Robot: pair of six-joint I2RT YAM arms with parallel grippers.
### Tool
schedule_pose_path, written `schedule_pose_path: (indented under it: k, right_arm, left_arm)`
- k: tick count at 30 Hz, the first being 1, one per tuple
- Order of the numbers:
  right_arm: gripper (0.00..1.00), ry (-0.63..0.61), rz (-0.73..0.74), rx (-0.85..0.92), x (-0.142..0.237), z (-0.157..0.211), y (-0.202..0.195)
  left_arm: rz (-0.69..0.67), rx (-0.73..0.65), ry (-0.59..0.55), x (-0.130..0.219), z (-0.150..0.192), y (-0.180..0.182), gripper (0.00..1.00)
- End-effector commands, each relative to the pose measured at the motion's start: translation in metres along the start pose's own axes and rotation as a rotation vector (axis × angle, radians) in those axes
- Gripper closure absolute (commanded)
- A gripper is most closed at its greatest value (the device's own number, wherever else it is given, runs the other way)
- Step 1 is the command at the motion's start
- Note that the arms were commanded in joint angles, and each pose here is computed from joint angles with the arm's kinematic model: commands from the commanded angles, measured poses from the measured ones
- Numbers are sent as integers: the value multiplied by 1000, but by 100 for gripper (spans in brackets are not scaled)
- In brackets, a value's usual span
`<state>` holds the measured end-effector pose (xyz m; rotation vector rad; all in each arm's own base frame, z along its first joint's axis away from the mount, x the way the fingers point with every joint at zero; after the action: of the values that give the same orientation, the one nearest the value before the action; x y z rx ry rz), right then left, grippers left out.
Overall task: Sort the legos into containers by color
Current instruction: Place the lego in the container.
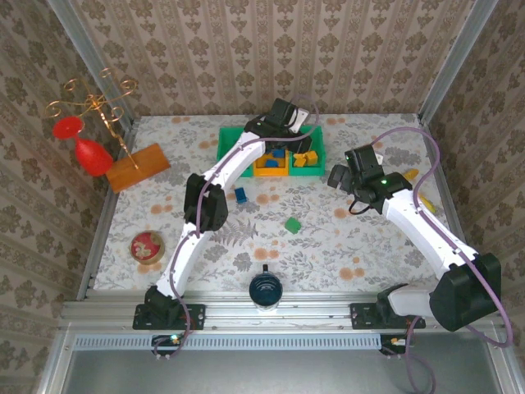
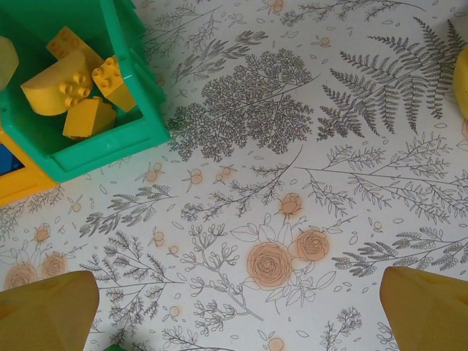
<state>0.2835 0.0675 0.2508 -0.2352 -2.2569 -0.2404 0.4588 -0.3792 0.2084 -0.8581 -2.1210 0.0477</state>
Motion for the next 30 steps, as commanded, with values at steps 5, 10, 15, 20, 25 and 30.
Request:
schedule_pose_path:
  k: [5, 10, 15, 20, 25, 30]
  right_arm:
    - [0, -26, -4, -24, 6, -2, -3]
    - [0, -26, -12, -17, 6, -1, -2]
    - [0, -32, -40, 28, 8, 1, 9]
    - [0, -43, -49, 89, 11, 0, 26]
    - [0, -46, -81, 180, 11, 1, 56]
    - [0, -20, -114, 275, 1, 5, 94]
  left_arm:
    - [27, -5, -72, 20, -20, -11, 47]
    - [18, -24, -121, 58, -35, -22, 43]
    - [-14, -30, -188, 102, -36, -30, 39]
    - [-83, -9, -274, 145, -17, -24, 31]
    - [-171, 55, -333, 183, 18, -1, 16]
    - [-264, 146, -379, 222, 57, 28, 0]
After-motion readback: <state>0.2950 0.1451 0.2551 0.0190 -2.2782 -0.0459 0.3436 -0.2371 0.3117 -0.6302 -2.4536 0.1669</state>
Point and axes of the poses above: each hand's point on the last joint's axis, 136 mm out from that joint toward the fingers, its own x axis back along the fingers, its own y axis along the line the jaws close on, z = x × y, the point moved 9 cm from there along x, back along the fingers, and after that the axes turned 9 degrees about x, right-handed, at the moved point
